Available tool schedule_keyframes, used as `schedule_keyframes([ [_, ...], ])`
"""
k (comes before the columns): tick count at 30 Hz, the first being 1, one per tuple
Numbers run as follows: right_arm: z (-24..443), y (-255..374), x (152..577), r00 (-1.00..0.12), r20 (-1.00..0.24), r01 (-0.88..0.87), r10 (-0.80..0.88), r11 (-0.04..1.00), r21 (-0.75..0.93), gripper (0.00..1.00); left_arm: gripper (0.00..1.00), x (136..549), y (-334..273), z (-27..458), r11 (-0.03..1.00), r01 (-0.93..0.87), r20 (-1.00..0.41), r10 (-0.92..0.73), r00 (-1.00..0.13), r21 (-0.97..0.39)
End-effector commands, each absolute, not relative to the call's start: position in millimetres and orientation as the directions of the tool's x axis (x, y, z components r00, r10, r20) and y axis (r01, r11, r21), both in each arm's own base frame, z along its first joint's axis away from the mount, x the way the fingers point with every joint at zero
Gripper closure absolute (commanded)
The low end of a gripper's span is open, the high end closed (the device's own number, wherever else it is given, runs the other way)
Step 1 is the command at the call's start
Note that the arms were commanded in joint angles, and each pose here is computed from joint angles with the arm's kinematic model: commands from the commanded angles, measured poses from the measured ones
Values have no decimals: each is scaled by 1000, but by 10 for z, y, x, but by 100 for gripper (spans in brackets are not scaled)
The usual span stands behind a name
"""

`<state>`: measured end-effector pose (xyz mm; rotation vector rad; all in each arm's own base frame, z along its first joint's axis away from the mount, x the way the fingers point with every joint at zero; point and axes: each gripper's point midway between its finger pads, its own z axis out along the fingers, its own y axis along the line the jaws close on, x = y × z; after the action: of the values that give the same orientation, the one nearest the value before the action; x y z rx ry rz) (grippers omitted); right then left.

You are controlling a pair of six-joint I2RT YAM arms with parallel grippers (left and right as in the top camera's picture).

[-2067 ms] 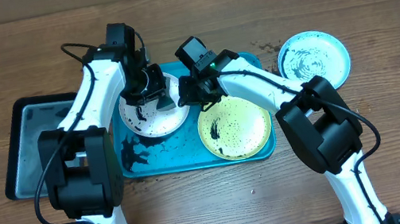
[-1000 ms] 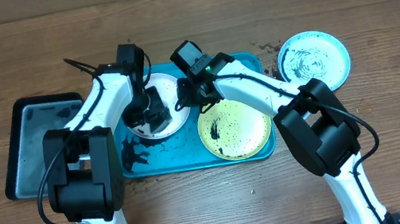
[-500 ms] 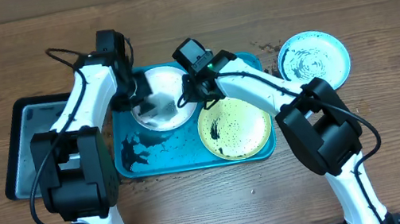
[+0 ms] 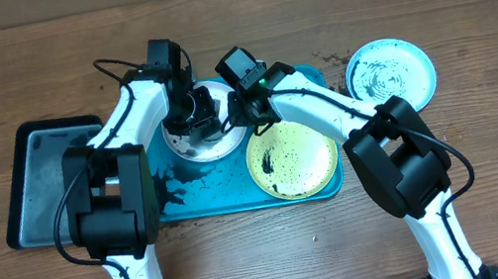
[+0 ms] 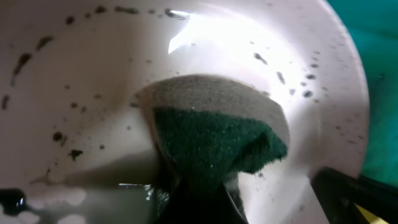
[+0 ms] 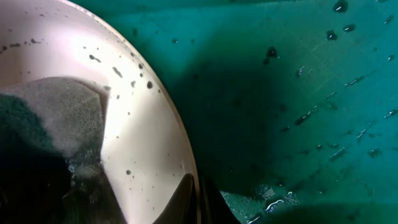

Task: Clean dirty plates on tray and stack at the side
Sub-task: 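Scrub the white plate with the sponge in the left gripper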

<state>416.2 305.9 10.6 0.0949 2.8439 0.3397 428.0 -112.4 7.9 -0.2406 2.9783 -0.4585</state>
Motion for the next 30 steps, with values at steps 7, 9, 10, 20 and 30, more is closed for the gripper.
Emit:
schedule_keyframes([
  [7,-46,2857,4147,-962,-248,70,112,983,171,96,96,4034,-185,-242,943,-323,-41,-321,-946,76],
  [9,-46,2857,4147,-962,-248,71,112,983,171,96,96,3989,34,-173,917,-362,-50,-359,-932,165],
  [10,-46,2857,4147,-962,-248,70,112,983,171,96,96,3970,142,-126,902,-380,-56,-376,-925,207],
  [20,-40,2869,4159,-961,-253,69,113,982,176,96,96,4262,221,298,894,-422,-104,-410,-906,152],
  [30,-23,2923,4186,-959,-259,62,114,978,202,96,96,4632,-692,312,906,-277,-84,-318,-944,-321],
])
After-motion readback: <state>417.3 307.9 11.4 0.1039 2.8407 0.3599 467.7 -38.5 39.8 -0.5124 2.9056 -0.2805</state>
